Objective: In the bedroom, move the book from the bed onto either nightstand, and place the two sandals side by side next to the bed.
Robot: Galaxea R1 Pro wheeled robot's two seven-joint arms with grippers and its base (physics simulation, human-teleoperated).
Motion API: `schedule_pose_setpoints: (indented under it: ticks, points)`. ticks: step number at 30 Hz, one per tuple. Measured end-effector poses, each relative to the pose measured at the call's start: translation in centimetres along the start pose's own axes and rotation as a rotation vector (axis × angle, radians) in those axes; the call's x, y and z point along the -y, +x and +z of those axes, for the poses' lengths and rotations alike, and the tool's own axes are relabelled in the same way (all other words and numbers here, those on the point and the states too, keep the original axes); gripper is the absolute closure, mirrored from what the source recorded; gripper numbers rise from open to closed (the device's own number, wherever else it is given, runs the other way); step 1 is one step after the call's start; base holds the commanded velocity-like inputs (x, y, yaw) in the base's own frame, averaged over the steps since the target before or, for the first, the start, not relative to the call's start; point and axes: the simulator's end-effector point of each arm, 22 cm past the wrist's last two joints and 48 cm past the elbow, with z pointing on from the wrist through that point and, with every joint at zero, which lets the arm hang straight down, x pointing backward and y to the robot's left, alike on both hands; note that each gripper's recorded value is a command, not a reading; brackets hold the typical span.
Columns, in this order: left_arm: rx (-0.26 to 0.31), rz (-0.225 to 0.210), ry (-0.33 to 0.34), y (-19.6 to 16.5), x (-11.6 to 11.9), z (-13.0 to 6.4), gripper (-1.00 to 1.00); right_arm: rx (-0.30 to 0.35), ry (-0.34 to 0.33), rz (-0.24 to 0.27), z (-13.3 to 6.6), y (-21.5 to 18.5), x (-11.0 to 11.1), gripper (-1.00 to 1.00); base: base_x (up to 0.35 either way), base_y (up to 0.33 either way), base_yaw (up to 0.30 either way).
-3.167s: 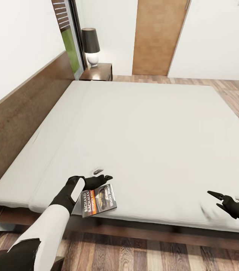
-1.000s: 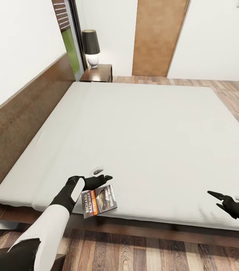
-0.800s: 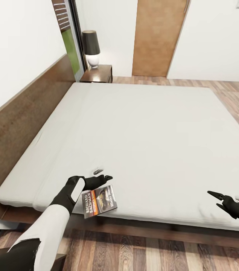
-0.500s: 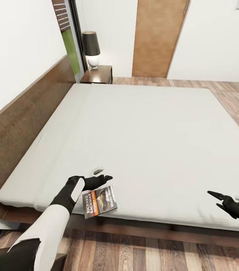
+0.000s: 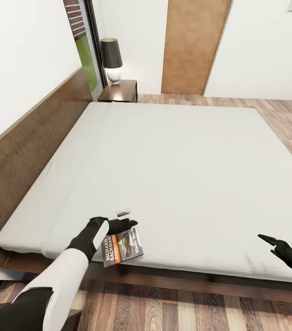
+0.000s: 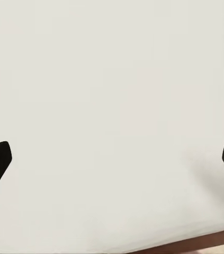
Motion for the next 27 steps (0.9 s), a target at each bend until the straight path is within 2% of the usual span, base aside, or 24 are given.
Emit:
schedule_pose_setpoints:
  ticks: [16,17,18,19,20,21,27]
  points:
    - [-0.011,0.084,-0.150,1.5,-2.7,-1.2,-1.00,0.054,0.069,0.009,-2.5,-0.8,2.1,-1.00,0.000,0.000,0.000]
    - [0.182,0.178,-0.232,-0.1,-4.9,-0.9,-1.00,0.278,0.157,-0.102,-4.5,-4.5,5.7,-1.00,0.000,0.000,0.000]
    - [0.223,0.185,-0.234,2.2,-5.6,-0.3,-1.00,0.271,0.289,-0.058,-6.7,-1.8,11.5,-1.00,0.000,0.000,0.000]
    - [0.228,0.185,-0.233,2.0,-5.5,-0.4,-1.00,0.202,0.452,0.052,-10.5,3.6,18.2,-1.00,0.000,0.000,0.000]
    - [0.228,0.185,-0.233,2.0,-5.4,-0.5,-1.00,0.141,0.576,0.131,-14.1,8.2,22.3,-1.00,0.000,0.000,0.000]
    - [0.228,0.185,-0.233,2.0,-5.3,-0.7,-1.00,0.153,0.557,0.123,-13.6,7.4,21.6,-1.00,0.000,0.000,0.000]
    - [0.222,0.182,-0.233,2.0,-5.0,-1.4,-1.00,0.153,0.557,0.121,-14.3,7.2,21.1,-1.00,0.000,0.000,0.000]
